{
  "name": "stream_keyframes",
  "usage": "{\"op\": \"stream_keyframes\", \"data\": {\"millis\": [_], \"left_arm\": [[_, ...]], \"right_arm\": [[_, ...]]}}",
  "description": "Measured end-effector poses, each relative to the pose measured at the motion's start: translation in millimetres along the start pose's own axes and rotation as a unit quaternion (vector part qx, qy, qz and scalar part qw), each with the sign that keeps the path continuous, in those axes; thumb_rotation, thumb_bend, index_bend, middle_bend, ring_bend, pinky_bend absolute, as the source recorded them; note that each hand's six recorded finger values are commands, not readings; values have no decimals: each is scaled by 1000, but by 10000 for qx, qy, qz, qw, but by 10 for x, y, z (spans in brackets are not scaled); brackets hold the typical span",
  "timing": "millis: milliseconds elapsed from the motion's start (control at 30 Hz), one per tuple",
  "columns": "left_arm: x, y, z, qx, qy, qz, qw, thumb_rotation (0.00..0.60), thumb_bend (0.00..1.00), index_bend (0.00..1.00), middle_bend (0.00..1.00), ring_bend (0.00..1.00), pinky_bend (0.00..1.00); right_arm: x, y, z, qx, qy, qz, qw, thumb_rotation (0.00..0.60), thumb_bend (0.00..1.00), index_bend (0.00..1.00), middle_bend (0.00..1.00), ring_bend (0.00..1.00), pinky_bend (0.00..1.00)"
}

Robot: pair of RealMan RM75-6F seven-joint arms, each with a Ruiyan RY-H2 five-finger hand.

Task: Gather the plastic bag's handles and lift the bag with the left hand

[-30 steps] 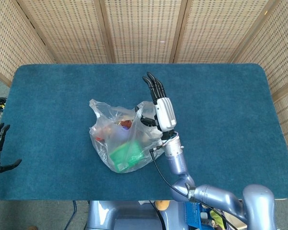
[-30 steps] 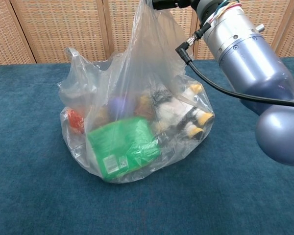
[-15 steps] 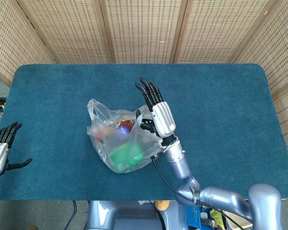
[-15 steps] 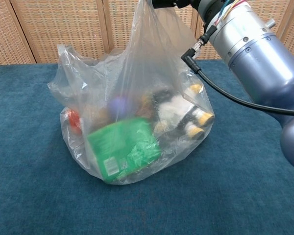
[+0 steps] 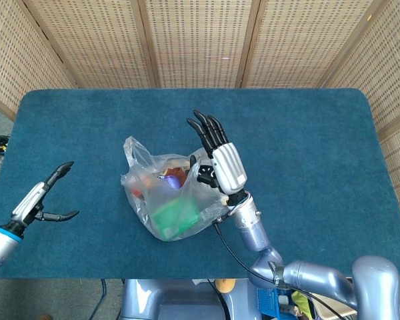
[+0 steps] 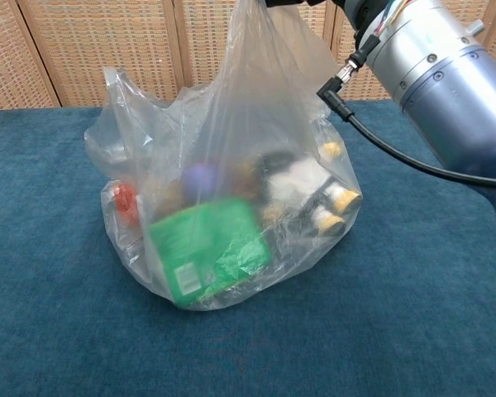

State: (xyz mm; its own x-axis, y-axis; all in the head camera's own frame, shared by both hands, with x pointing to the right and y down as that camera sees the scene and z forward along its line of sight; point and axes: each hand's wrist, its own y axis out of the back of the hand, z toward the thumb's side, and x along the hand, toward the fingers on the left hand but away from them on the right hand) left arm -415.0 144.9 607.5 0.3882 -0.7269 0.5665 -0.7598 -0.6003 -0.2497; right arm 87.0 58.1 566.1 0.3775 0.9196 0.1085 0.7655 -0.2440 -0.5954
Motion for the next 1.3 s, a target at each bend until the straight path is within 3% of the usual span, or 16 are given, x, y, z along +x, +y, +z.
{"op": "stream_keyframes", "data": {"millis": [233,500,967,1300], "left_arm": [[340,-142,42,-1395,-27,-699,9877,600,229,0,0,0,45],[765,-329,149,-2569,-134,-1172,9592,600,229,0,0,8,81],[1237,-725,472,-3751,-229,-1908,9068,600,228,0,0,11,124],[1377,-854,519,-3951,0,-2038,8958,600,207,0,0,30,159]], "right_arm": [[18,33,-21,-1,-4,9,10000,600,706,3,0,0,0],[64,17,-54,7,-20,81,10000,600,707,8,0,0,0],[81,-2,-38,-56,27,142,9999,600,706,10,0,0,0],[84,-5,-51,-83,30,167,9998,600,706,16,0,0,0]]}}
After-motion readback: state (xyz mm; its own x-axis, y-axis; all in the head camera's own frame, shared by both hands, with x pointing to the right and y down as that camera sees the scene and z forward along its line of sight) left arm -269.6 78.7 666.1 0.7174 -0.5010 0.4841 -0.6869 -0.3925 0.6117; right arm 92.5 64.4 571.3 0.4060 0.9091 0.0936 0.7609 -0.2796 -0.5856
